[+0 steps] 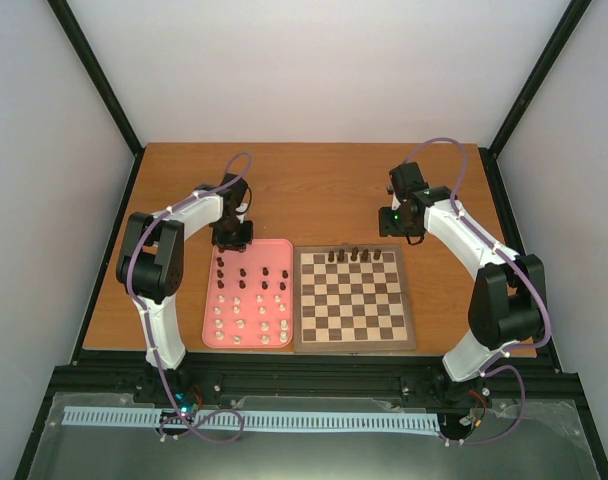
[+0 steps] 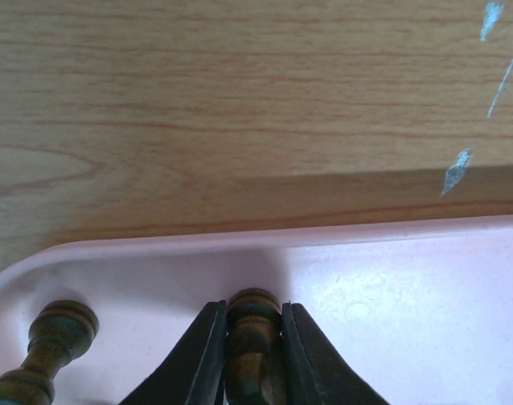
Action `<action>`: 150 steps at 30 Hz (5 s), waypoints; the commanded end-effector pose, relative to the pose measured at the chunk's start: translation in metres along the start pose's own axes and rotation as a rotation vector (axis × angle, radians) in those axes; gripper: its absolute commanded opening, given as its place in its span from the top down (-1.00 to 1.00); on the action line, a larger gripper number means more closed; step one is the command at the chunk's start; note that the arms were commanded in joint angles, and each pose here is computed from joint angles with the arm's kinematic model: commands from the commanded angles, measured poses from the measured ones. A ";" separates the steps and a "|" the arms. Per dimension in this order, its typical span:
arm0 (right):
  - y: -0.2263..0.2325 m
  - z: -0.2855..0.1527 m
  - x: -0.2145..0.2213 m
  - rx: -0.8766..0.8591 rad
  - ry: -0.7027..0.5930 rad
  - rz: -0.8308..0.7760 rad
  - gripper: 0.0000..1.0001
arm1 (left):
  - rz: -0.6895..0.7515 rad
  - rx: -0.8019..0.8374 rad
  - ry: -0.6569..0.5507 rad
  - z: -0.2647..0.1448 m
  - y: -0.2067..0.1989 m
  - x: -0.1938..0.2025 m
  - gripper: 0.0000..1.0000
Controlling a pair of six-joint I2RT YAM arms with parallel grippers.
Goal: Set up the chess pieces on the board
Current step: Pick up the chess piece from the storage box, then place the chess piece on the chessboard, then adjust the chess piece on the chessboard.
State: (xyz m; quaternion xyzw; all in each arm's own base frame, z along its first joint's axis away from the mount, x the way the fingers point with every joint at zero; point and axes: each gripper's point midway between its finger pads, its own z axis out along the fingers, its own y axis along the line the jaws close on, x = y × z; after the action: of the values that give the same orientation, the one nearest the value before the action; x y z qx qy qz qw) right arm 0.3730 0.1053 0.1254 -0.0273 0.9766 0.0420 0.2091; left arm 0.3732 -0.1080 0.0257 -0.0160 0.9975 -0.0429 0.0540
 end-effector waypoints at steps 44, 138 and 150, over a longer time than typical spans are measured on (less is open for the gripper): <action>-0.024 -0.001 -0.005 0.004 -0.013 0.017 -0.04 | 0.398 0.194 0.087 -0.036 -0.220 0.050 0.84; -0.025 0.012 -0.001 -0.030 0.014 0.025 -0.04 | 0.323 0.157 0.046 -0.052 -0.173 0.016 0.53; -0.025 0.016 0.001 -0.033 0.024 0.028 -0.04 | 0.357 0.195 0.090 -0.043 -0.192 0.031 0.58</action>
State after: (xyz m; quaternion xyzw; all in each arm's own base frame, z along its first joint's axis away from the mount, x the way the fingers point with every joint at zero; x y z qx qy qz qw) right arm 0.3774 0.0845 0.1127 -0.0187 0.9786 0.0584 0.1962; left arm 0.3472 -0.2857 0.0755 0.1573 0.9806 -0.1160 0.0162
